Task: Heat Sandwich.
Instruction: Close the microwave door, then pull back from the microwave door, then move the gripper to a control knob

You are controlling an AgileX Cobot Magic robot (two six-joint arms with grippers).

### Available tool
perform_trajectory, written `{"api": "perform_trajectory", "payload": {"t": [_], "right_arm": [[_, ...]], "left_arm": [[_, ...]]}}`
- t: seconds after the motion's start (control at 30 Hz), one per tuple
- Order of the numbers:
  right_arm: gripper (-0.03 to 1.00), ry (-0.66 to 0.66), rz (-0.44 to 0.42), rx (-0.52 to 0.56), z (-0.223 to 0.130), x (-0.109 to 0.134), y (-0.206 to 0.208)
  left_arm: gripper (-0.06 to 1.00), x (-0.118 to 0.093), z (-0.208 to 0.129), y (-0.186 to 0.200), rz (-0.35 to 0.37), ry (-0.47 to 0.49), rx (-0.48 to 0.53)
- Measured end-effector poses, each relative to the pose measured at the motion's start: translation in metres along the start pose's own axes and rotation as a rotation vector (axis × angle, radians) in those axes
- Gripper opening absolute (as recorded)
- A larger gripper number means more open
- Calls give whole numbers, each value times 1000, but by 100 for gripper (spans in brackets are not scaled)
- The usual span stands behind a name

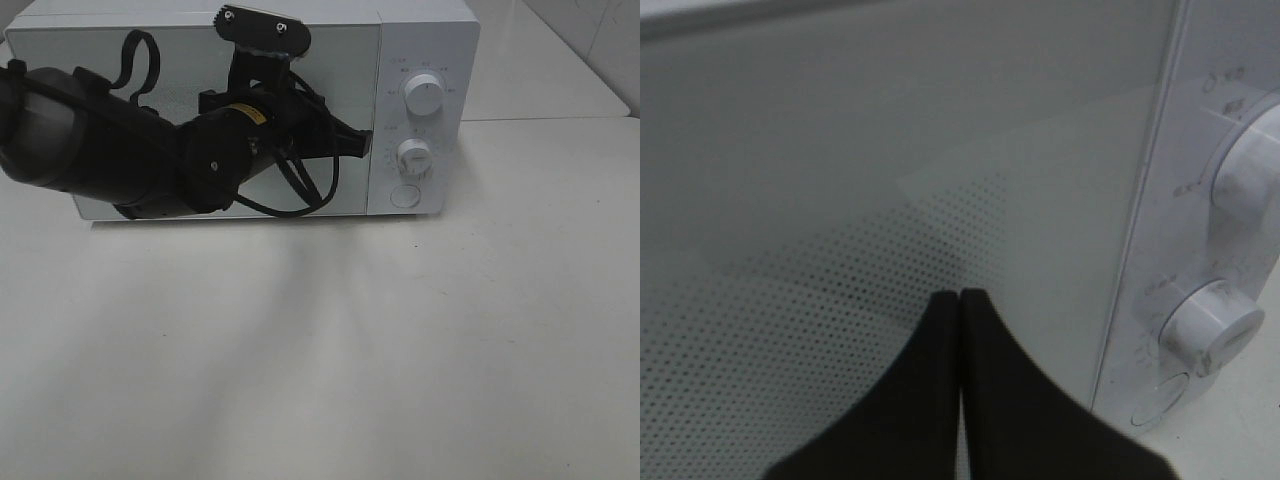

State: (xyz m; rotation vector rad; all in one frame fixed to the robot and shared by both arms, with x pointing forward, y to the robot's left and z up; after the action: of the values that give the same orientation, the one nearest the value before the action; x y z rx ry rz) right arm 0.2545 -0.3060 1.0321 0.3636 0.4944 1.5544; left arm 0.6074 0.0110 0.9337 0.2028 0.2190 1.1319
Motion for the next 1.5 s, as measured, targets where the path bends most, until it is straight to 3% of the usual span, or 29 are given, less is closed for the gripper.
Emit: {"api": "perform_trajectory", "payload": {"t": [0.4, 0.6, 0.83, 0.87, 0.9, 0.93, 0.97, 1.0, 1.03, 1.07, 1.13, 1.2, 1.4, 1.5], "right_arm": [[76, 0, 0, 0, 0, 0, 0], [76, 0, 0, 0, 0, 0, 0], [76, 0, 0, 0, 0, 0, 0], [76, 0, 0, 0, 0, 0, 0], [76, 0, 0, 0, 0, 0, 0], [76, 0, 0, 0, 0, 0, 0], [76, 0, 0, 0, 0, 0, 0], [76, 0, 0, 0, 0, 0, 0], [76, 0, 0, 0, 0, 0, 0], [76, 0, 0, 0, 0, 0, 0], [76, 0, 0, 0, 0, 0, 0], [76, 0, 0, 0, 0, 0, 0], [76, 0, 0, 0, 0, 0, 0], [76, 0, 0, 0, 0, 0, 0]], "left_arm": [[0, 3, 5, 8, 14, 25, 5], [0, 19, 0, 35, 75, 53, 0], [0, 10, -17, 68, 41, 36, 66], [3, 7, -20, 78, 28, 33, 87], [17, 6, -22, 83, 20, 33, 102], [17, 6, -22, 83, 20, 33, 102], [29, 6, -25, 87, 15, 34, 121], [43, 5, -27, 91, 9, 38, 139], [72, 5, -28, 99, 1, 55, 162], [72, 5, -28, 99, 1, 55, 162], [88, 4, -28, 105, -8, 72, 189], [95, 0, -27, 114, -47, 90, 247], [96, -6, -25, 130, -133, 103, 372], [96, 1, -24, 140, -165, 133, 472]]}}
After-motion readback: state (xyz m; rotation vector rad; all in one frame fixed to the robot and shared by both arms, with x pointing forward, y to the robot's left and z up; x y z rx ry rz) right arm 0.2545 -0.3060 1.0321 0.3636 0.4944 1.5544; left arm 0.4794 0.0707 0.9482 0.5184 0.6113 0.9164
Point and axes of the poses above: a point on each arm's last joint axis where the gripper is mounted, y pointing back along that axis away from the gripper, x along the wrist's bending axis when the last joint is at zero, z = x × y, the point moved 3 cm from there along -y, pointing out along that axis toward the gripper, and after that the axes turned 6 degrees about y, right-handed, at the moved point
